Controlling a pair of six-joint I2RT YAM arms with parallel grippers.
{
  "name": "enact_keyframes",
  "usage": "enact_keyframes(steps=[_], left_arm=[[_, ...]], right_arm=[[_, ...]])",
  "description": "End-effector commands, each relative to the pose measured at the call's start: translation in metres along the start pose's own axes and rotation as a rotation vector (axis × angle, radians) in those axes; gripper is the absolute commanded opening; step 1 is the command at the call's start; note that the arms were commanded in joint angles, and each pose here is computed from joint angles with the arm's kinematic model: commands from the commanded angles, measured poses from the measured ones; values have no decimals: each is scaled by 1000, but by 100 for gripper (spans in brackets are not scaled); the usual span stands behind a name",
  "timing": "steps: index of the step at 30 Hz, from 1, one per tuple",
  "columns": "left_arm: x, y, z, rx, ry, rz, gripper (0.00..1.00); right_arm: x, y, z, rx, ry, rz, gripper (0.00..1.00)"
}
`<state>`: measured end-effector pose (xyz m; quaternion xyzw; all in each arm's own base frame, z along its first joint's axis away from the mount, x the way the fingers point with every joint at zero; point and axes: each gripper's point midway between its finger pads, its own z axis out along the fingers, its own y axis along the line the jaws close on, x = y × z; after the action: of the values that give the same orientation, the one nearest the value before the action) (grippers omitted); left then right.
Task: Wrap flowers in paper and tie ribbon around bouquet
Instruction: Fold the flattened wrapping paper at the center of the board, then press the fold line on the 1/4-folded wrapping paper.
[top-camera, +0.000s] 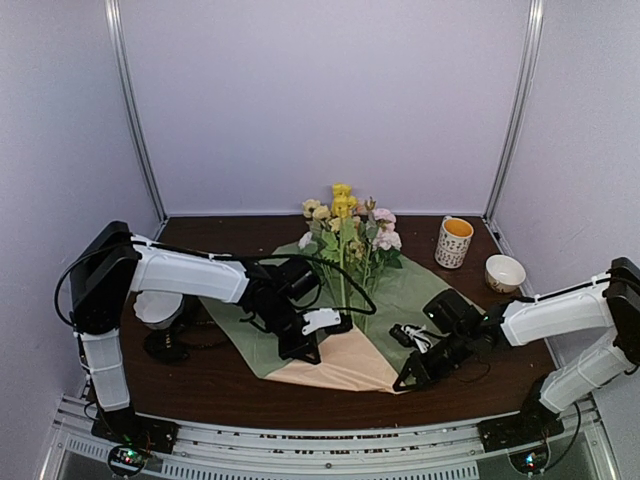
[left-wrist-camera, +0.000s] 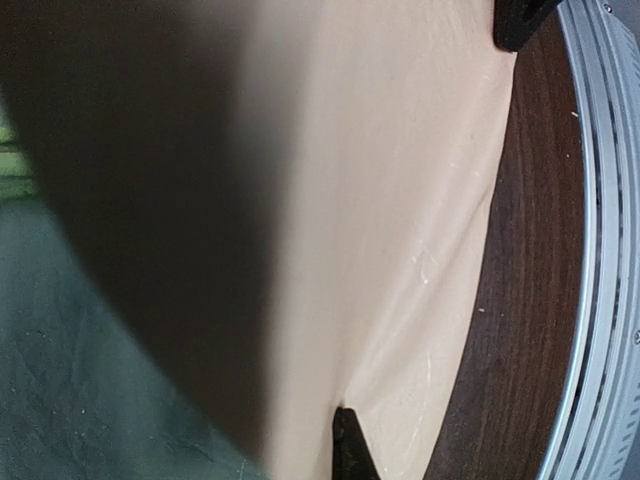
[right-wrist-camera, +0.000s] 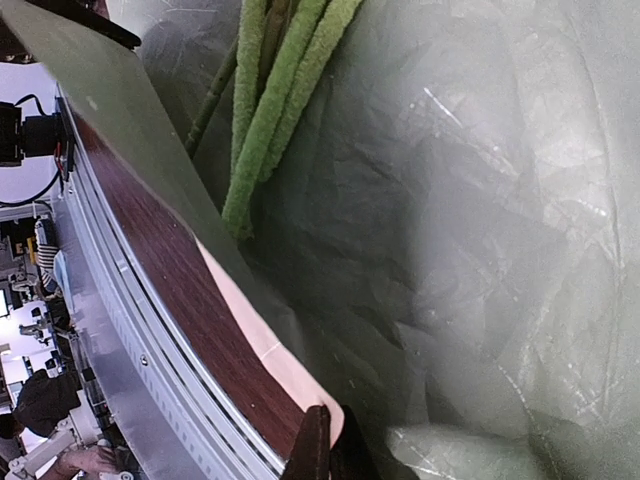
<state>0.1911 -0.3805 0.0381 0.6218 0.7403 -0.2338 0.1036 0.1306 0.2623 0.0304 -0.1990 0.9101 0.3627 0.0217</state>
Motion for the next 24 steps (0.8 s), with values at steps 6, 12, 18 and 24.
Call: enact_keyframes(steps=[6, 12, 18, 24], left_arm=[[18, 17, 0, -77, 74, 0, 0], [9, 6, 2, -11, 15, -11, 0], [10, 4, 6, 10, 15, -26, 0], [11, 4, 9, 19, 19, -31, 0]], right_arm=[[15, -15, -28, 191, 41, 39, 0], [8, -11, -34, 179, 23, 28, 19], [-41, 26, -79, 199, -162, -106, 25], [-57, 79, -42, -74, -208, -153, 16]])
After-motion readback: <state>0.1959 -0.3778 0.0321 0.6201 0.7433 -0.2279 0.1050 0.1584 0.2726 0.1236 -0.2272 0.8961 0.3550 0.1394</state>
